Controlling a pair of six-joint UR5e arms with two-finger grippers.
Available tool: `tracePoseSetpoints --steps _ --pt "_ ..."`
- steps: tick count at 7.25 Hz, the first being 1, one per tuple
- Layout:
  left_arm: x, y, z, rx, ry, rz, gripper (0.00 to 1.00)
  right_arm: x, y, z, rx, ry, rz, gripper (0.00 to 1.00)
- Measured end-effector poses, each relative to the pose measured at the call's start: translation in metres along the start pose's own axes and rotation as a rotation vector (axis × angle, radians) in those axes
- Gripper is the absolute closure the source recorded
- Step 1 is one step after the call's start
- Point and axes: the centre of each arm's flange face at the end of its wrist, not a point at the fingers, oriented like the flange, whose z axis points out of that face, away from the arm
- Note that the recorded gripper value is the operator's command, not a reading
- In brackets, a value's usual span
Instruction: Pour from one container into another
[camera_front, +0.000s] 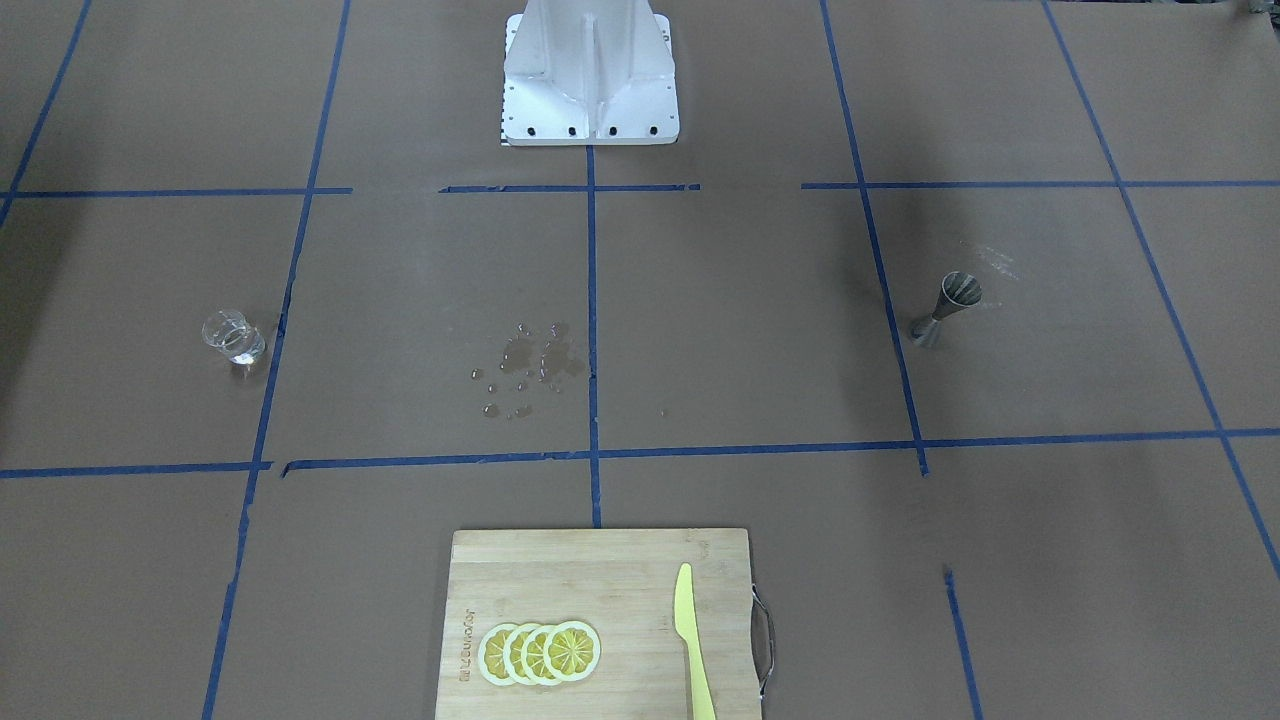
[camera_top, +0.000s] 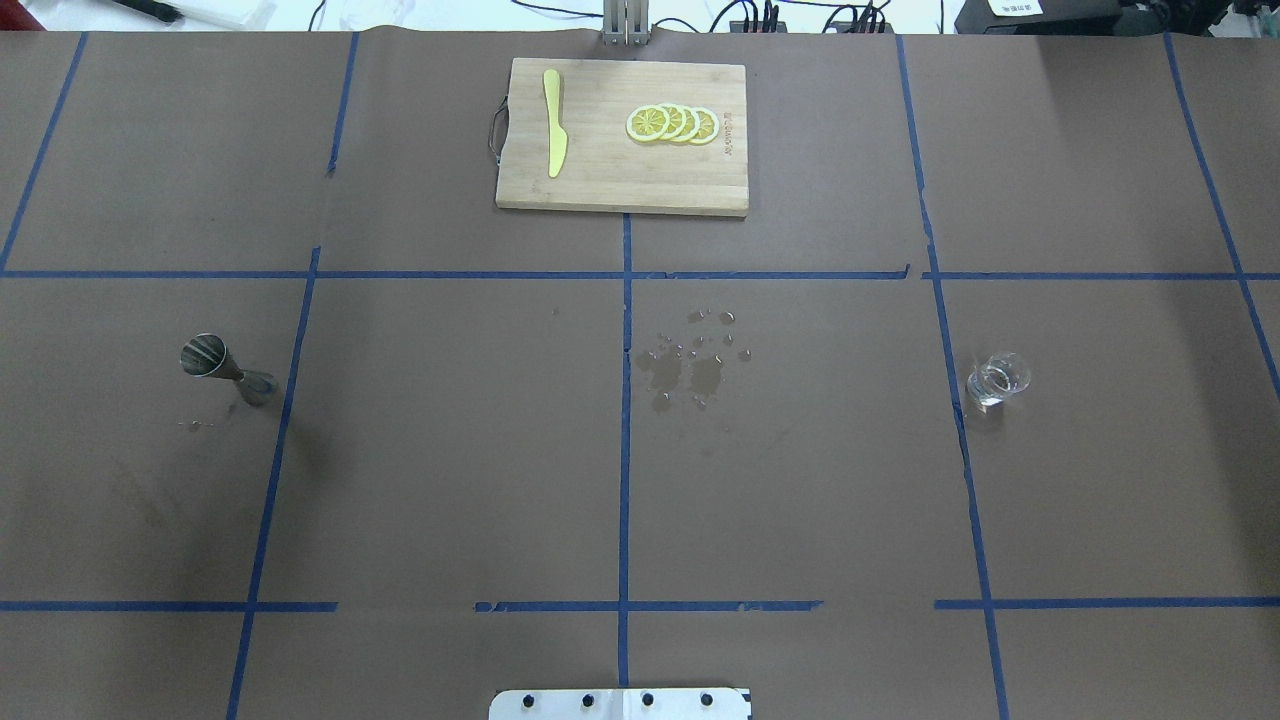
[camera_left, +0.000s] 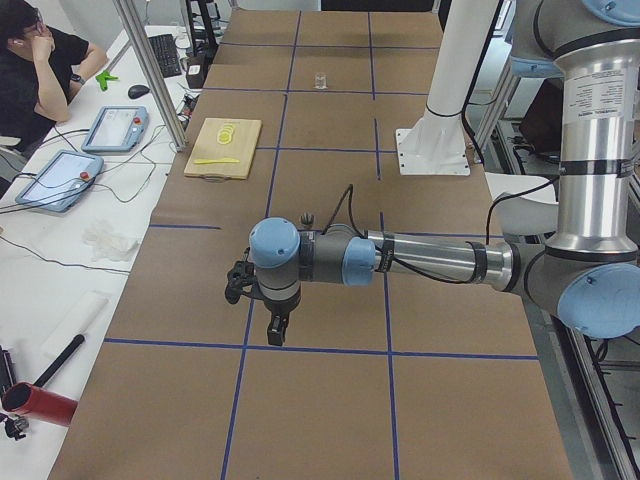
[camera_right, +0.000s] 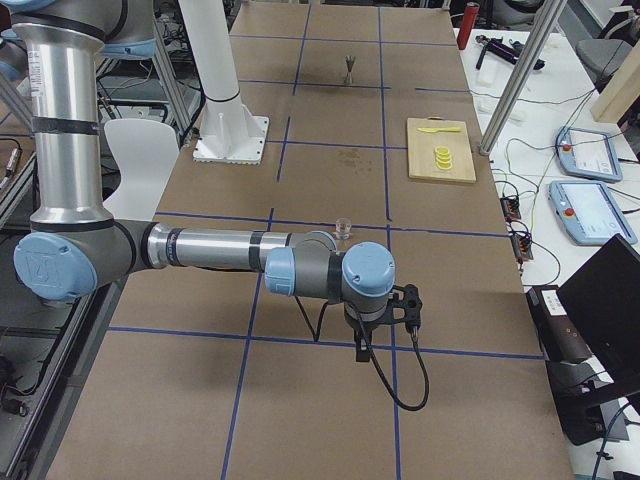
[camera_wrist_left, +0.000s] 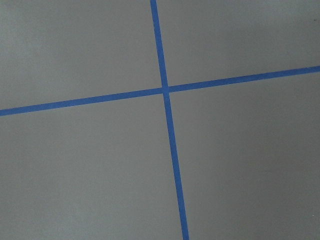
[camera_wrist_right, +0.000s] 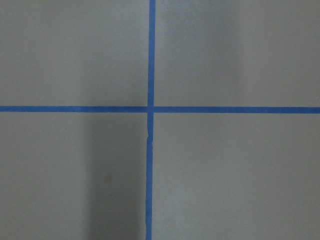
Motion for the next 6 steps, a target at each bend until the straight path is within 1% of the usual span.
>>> tracePoseSetpoints --steps 1,2,4,5,6 --pt "0.003 -0.002 -0.003 0.007 -0.001 0.006 0.00 0.000 0.000 0.000 0.000 0.000 -0.001 0.00" --pt "0.014 -0.005 -0.014 0.029 -0.003 0.018 0.00 0.000 -0.001 0.000 0.001 0.000 -0.002 0.00" --pt "0.060 -0.013 -0.057 0.119 -0.008 0.033 0.00 -0.002 -0.003 -0.001 0.002 0.001 -0.005 0.00" --pt "0.086 -0.016 -0.078 0.171 -0.006 0.060 0.00 -0.005 -0.005 -0.002 0.003 0.003 -0.011 0.00" --pt "0.115 -0.018 -0.090 0.209 0.004 0.087 0.00 -0.012 -0.011 -0.005 0.007 0.004 -0.023 0.00"
